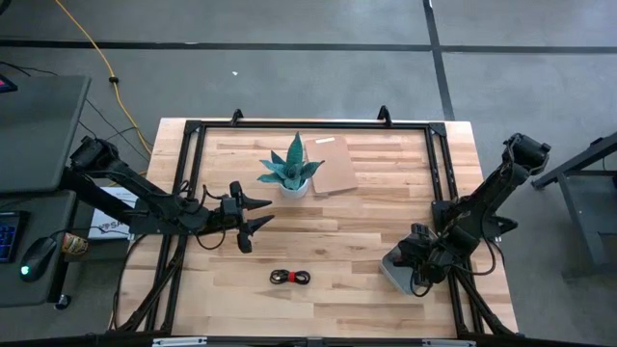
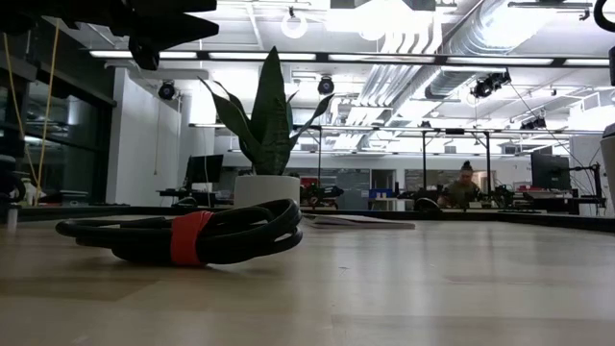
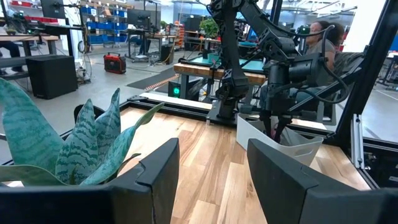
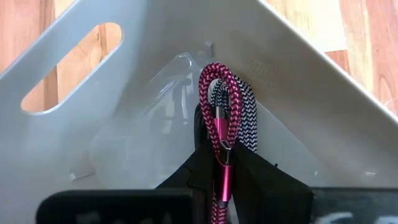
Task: Pick and place USB-C Cables
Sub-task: Put the pink charger cable into the white bin, then put the black charger cable into the white bin
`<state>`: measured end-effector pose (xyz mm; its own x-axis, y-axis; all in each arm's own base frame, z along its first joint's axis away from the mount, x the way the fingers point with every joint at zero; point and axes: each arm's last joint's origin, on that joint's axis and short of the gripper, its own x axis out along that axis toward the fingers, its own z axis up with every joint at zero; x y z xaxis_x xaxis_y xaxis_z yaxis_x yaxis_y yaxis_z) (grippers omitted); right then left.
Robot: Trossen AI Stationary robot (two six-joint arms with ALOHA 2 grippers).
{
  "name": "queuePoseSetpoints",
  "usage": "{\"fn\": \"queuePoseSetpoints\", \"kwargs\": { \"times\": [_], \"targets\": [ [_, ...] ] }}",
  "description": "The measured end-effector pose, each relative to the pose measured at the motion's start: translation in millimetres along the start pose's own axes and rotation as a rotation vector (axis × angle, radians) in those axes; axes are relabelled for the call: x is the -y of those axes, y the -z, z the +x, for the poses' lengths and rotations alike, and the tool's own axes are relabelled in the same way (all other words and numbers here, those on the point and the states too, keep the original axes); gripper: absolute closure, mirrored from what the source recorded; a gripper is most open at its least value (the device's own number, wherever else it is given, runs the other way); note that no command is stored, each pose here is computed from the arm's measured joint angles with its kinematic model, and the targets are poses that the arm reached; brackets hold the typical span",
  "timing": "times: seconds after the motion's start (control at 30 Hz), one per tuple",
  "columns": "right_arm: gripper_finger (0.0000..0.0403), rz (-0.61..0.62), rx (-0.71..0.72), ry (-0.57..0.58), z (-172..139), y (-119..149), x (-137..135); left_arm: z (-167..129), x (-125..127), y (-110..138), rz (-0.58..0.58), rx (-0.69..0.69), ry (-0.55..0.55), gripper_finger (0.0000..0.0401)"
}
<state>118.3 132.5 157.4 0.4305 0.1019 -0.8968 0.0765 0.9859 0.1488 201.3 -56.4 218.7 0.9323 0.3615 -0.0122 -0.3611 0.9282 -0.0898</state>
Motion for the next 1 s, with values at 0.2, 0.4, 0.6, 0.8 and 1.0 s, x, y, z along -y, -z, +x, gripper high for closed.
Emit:
{"fn": "queuePoseSetpoints", "kwargs": {
  "times": [0.2, 0.4, 0.6, 0.8, 1.0],
  "targets": [
    [0.0371, 0.062, -0.028, -0.022, 0.0, 0.6, -0.8, 0.0, 0.0, 0.0, 0.0, 0.0, 0.0, 0.0231],
    [0.037, 0.129, -0.039, -0.023, 0.0, 1.1, -0.6, 0.0, 0.0, 0.0, 0.0, 0.0, 0.0, 0.0231],
    [0.0334, 0.151, -0.018, -0.007, 0.1, 0.6, 0.0, 0.0, 0.0, 0.0, 0.0, 0.0, 0.0, 0.0231],
    [0.0255, 0.18, 0.03, 0.026, 0.1, -0.7, 1.5, 0.0, 0.0, 0.0, 0.0, 0.0, 0.0, 0.0231],
    [0.0213, 0.174, 0.026, 0.023, 0.1, -0.7, 1.2, 0.0, 0.0, 0.0, 0.0, 0.0, 0.0, 0.0231]
  ]
}}
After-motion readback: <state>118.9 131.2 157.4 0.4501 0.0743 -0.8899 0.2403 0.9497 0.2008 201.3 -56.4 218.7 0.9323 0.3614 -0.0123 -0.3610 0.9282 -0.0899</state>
